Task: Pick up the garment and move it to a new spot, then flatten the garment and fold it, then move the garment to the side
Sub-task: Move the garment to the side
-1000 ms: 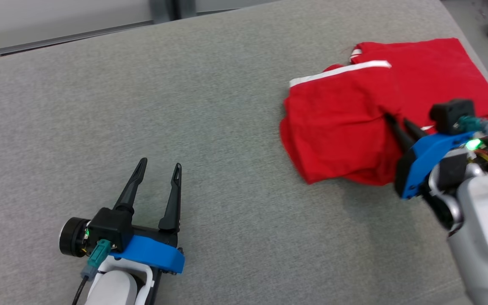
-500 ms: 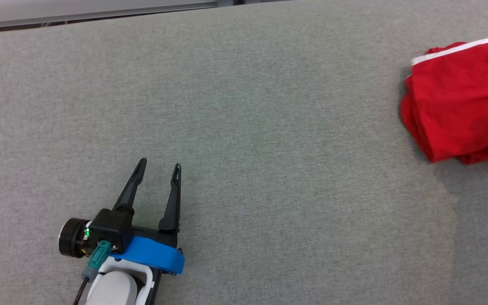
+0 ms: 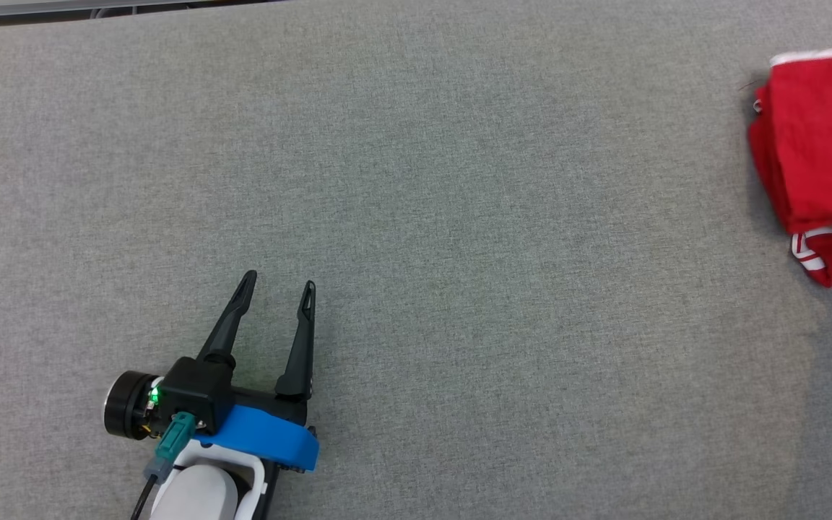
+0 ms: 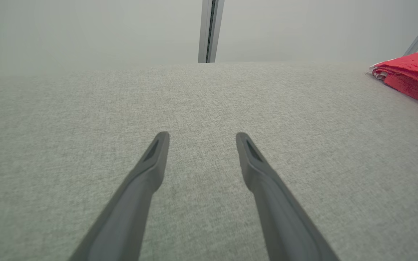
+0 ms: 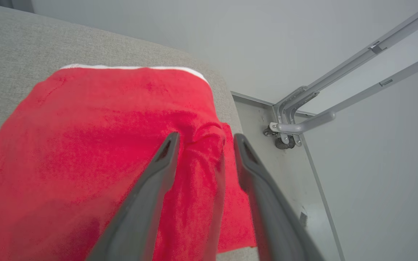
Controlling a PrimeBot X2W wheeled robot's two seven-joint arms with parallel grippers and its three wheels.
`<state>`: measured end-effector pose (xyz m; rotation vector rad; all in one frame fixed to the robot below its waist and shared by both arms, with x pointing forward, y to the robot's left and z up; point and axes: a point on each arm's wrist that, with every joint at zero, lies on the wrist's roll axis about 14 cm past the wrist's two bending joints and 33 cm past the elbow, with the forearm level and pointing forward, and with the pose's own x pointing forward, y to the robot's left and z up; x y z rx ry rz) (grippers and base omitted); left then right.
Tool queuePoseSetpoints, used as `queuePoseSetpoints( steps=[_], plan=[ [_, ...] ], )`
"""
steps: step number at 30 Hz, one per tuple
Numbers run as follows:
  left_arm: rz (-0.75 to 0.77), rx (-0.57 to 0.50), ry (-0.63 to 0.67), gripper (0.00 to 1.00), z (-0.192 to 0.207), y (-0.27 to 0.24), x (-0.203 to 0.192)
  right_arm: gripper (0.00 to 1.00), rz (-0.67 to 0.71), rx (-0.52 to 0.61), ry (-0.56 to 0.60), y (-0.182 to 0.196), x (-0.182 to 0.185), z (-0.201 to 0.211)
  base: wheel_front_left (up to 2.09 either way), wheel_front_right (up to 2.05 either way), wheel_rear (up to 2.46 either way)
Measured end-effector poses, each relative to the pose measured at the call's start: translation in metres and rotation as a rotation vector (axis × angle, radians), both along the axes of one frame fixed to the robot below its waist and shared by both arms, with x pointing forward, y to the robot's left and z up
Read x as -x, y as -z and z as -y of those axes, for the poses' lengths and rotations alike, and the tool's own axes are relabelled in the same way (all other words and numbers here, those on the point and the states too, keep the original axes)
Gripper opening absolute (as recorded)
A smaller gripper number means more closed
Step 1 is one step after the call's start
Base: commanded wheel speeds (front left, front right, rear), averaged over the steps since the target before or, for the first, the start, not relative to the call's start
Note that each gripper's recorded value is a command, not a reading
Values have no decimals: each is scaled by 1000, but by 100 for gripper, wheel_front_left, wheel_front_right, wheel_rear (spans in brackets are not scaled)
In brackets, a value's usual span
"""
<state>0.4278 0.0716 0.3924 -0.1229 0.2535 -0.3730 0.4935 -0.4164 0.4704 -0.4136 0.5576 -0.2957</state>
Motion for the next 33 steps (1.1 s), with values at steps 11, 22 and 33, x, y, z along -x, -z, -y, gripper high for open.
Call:
queuePoseSetpoints(
  steps=[11, 22, 33],
  plan=[
    [-4, -1, 20, 100, 7, -1, 4, 100, 89, 9, -55, 1, -6, -21, 0, 0, 0],
    [83, 11, -65, 100, -15, -34, 1, 100, 337, -28, -313, -57, -39, -111, 0, 0, 0],
    [124, 49, -301, 100, -82, -64, 39, 100, 535, -288, -490, -68, 1, -235, 0, 0, 0]
  ],
)
